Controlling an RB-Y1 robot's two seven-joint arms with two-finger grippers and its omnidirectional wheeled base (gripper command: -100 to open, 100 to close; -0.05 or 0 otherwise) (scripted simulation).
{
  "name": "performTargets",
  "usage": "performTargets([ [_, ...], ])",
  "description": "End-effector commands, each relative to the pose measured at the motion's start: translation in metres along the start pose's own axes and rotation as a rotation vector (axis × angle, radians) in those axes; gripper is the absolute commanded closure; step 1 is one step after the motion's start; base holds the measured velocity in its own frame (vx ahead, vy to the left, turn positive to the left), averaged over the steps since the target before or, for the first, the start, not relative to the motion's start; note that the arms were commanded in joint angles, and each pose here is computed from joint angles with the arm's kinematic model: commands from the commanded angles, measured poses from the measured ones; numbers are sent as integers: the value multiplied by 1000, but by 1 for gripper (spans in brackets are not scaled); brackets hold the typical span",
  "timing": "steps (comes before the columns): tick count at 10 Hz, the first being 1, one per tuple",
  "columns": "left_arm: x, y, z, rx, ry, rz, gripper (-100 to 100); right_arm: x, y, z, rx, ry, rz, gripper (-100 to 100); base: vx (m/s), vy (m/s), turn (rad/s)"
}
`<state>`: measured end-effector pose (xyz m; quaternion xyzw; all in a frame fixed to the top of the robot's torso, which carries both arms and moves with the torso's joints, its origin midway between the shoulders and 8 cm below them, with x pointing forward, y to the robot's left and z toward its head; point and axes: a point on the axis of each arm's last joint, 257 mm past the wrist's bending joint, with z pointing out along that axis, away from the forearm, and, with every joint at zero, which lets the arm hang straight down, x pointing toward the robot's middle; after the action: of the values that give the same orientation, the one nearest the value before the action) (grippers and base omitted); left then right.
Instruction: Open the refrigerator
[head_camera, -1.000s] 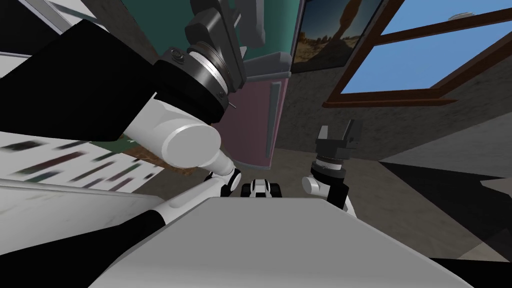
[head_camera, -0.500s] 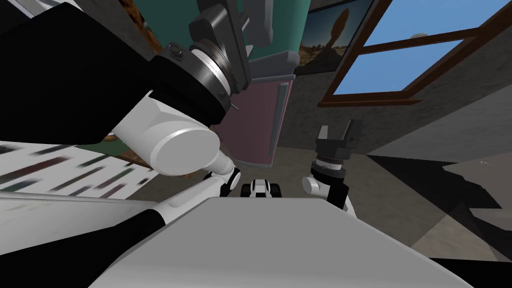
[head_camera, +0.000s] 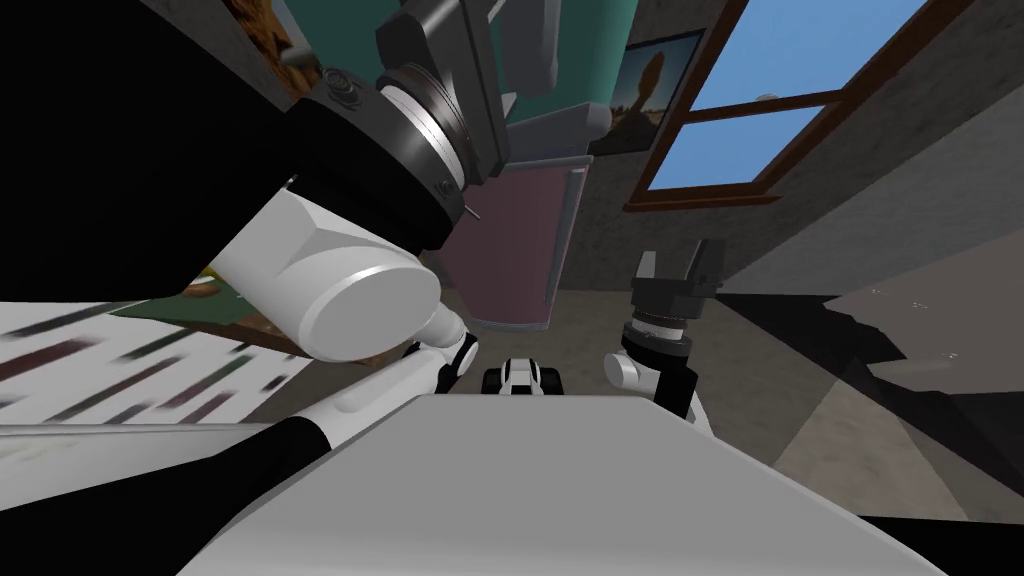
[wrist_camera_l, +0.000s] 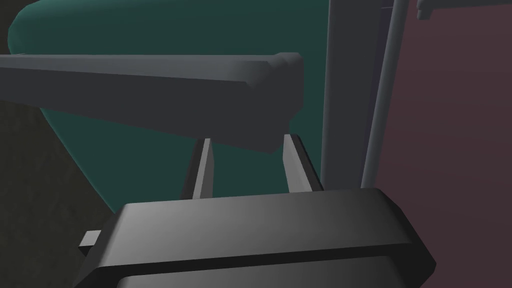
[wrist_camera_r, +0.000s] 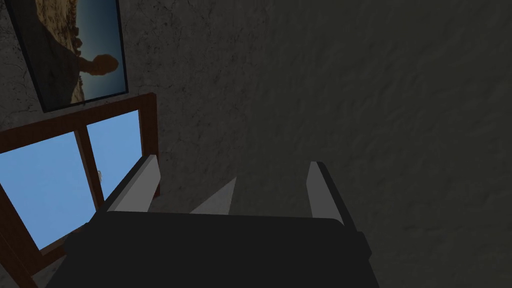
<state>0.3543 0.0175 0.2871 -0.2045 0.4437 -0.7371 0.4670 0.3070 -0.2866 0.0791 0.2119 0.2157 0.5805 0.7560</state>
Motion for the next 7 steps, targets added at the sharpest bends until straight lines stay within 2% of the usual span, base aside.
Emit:
performTargets([
  [1, -1, -12, -1, 36, -2, -6, 100, 0, 0, 0, 0, 0, 0, 0, -126, 258, -122],
  [7, 11, -18, -3, 51, 32, -30, 100, 0, 0, 0, 0, 0, 0, 0, -142, 250, -185],
])
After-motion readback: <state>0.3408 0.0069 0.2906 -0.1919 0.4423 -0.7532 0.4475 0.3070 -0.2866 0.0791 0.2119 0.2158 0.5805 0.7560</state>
